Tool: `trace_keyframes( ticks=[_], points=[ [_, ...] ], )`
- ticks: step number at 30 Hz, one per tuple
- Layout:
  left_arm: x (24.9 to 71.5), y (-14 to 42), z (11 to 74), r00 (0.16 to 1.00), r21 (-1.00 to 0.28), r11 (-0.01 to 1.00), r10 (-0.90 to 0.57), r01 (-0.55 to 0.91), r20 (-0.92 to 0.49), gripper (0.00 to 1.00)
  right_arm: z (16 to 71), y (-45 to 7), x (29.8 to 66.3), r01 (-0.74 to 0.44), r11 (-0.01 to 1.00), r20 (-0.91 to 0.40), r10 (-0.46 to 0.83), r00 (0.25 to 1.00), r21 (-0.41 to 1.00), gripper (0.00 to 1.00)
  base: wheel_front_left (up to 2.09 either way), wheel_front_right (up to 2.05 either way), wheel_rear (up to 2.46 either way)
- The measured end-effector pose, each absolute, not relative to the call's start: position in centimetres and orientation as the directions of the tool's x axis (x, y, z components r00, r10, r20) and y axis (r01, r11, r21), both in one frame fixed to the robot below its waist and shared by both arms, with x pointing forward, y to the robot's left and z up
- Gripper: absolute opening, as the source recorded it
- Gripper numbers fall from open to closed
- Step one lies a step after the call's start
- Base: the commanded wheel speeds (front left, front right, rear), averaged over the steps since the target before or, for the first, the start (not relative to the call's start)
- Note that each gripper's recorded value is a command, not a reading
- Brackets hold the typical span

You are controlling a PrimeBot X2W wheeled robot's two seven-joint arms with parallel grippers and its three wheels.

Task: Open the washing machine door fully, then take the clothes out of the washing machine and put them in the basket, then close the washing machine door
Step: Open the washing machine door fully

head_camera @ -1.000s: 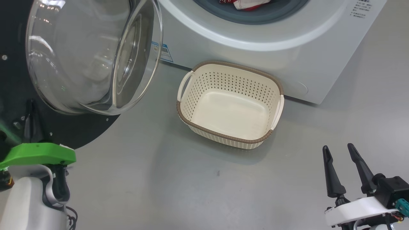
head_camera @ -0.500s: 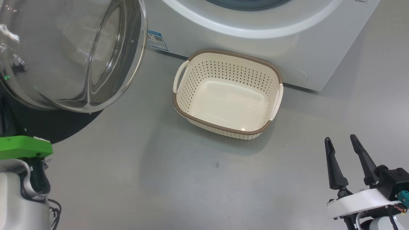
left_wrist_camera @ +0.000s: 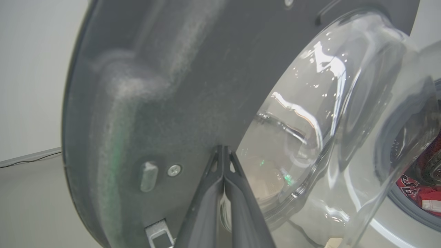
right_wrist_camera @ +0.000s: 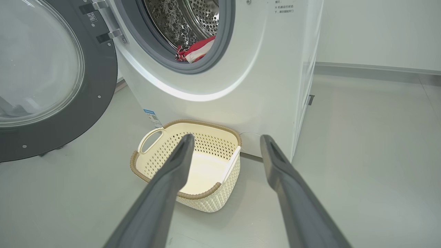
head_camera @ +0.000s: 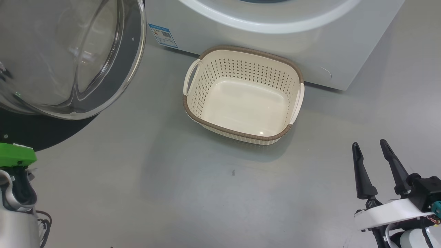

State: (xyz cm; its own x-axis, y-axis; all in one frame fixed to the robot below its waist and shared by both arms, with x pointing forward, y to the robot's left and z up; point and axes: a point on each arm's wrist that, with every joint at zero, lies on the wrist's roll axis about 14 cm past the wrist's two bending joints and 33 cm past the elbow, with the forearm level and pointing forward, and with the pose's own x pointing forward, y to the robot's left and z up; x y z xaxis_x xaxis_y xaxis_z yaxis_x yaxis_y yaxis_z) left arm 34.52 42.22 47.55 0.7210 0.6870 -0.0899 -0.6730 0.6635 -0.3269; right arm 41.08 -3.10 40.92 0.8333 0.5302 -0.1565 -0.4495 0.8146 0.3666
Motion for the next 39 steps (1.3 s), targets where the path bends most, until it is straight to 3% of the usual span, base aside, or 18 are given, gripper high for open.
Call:
trace_keyframes(
  ticks=[17, 39],
  points=[
    [34.9, 41.2, 47.8, 0.754, -0.332, 0.696, 0.652, -0.636, -0.076, 0.00, 41.4, -3.4, 41.2, -0.443, 0.826, -0.151, 0.516, 0.843, 0.350, 1.00, 0.00, 0.00, 0.00],
    [36.0, 31.3, 51.1, 0.925, -0.344, 0.876, 0.377, -0.339, 0.049, 0.00, 45.1, -4.3, 39.1, -0.422, 0.844, -0.083, 0.472, 0.878, 0.331, 1.00, 0.00, 0.00, 0.00]
  ],
)
